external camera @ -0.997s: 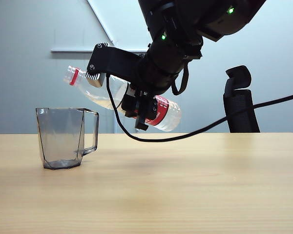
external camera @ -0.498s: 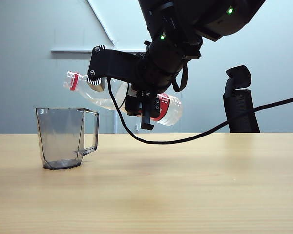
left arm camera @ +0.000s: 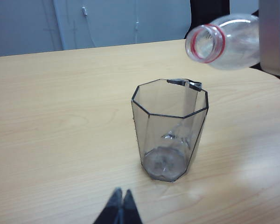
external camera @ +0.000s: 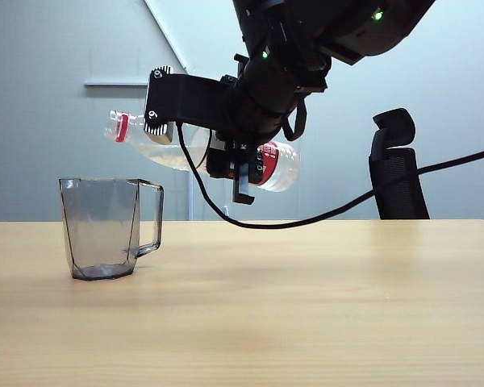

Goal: Pick up the mineral water bottle on the table and pour water into the mug until it's half full.

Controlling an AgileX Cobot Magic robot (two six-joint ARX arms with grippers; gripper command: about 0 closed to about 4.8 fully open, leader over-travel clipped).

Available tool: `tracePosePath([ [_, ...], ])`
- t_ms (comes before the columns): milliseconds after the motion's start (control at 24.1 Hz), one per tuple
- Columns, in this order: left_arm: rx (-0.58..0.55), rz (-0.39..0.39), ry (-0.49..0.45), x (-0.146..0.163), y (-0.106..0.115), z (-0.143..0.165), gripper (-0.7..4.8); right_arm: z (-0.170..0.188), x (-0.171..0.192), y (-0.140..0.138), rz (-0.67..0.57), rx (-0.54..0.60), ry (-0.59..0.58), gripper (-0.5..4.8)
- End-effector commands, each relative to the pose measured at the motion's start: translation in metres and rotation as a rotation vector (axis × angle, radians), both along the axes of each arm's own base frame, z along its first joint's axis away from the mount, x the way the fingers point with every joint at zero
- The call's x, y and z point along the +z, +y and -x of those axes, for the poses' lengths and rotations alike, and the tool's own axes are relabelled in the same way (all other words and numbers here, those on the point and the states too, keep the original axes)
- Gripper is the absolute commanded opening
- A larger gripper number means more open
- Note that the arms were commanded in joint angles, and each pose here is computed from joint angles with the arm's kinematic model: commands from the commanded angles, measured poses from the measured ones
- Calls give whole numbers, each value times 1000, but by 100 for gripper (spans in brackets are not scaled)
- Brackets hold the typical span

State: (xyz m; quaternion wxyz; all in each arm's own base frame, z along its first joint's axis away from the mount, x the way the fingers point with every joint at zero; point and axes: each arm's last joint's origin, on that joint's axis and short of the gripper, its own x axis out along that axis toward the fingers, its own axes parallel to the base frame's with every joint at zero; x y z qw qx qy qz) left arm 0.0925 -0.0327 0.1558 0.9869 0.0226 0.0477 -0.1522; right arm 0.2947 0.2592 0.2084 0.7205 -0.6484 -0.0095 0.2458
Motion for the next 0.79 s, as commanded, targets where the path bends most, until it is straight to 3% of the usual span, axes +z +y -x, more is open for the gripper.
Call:
tracePosePath([
  [42, -2, 8, -13, 2, 0, 0, -2, -2, 17, 3, -32, 4, -86, 228],
  [789, -2, 14, -28, 3, 0, 1, -2, -12, 15, 12, 80, 14, -138, 228],
])
